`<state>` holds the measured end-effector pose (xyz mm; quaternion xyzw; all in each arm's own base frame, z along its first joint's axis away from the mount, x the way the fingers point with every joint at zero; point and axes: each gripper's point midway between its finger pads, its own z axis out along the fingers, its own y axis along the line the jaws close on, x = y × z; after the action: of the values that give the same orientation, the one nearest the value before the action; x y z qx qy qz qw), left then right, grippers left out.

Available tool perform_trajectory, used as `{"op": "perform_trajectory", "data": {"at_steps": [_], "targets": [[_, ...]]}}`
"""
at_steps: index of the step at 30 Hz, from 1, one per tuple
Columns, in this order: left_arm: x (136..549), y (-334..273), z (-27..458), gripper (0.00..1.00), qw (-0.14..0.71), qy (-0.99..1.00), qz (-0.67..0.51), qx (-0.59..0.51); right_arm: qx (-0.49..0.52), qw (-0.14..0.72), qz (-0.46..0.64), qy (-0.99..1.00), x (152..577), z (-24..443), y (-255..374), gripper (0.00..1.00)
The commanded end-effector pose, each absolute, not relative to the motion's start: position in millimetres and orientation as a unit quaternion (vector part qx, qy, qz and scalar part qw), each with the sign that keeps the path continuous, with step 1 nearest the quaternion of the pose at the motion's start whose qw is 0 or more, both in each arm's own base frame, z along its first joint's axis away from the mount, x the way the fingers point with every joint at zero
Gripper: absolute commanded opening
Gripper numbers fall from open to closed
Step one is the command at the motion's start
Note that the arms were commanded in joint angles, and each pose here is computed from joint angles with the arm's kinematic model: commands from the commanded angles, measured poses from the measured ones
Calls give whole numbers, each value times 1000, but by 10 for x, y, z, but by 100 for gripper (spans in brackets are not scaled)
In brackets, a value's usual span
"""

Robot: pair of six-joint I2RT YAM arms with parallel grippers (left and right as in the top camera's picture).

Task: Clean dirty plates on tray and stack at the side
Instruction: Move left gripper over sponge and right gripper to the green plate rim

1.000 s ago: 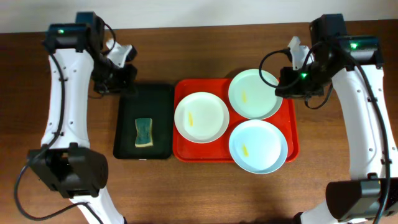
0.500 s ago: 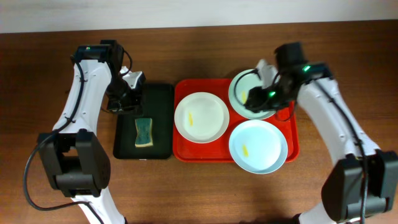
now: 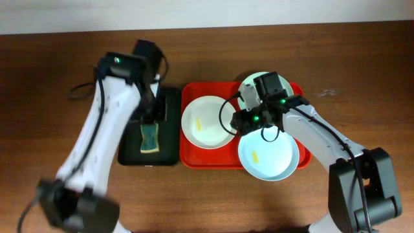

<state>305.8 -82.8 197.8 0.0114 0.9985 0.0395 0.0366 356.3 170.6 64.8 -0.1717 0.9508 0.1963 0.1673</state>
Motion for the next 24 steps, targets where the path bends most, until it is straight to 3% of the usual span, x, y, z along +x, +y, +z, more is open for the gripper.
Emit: {"op": "perform_trajectory", "data": {"at_steps": [1,3,5,6,7,8,10,11,12,13,14,15,19,22,24], "targets": [[2840,-749,2411,0,121,987,103,-30,-118,174,176,962,3676,588,1630,50],[2687,-778,2499,5,125,987,99,-33,-92,174,182,963,3726,544,1651,47],[2603,-762,2545,13,125,987,98,-38,-83,176,184,964,3742,557,1654,51],[2577,-750,2555,13,123,987,98,-38,-83,178,187,963,3754,581,1664,63],[2557,-740,2557,13,121,987,100,-37,-85,180,194,961,3769,615,1690,85],[2552,-749,2554,23,119,987,97,-37,-88,183,207,957,3783,657,1740,98],[2565,-764,2553,48,121,988,93,-37,-92,190,215,954,3811,689,1773,98],[2583,-772,2556,56,125,987,92,-38,-92,190,215,954,3811,689,1773,99],[2597,-781,2558,65,127,987,90,-38,-91,188,215,954,3805,685,1769,67],[2615,-790,2561,67,131,987,88,-39,-84,185,217,955,3798,683,1769,36],[2662,-813,2569,90,141,986,82,-40,-70,180,220,956,3789,680,1769,8],[2715,-840,2580,99,151,985,77,-40,-46,171,223,959,3776,672,1763,4],[2766,-858,2561,98,157,984,76,-40,9,142,222,965,3715,625,1653,4],[2737,-817,2434,51,142,985,92,-39,65,112,216,968,3656,573,1470,4],[2738,-739,2298,34,136,983,120,-39,77,115,214,967,3694,569,1374,6]]}}
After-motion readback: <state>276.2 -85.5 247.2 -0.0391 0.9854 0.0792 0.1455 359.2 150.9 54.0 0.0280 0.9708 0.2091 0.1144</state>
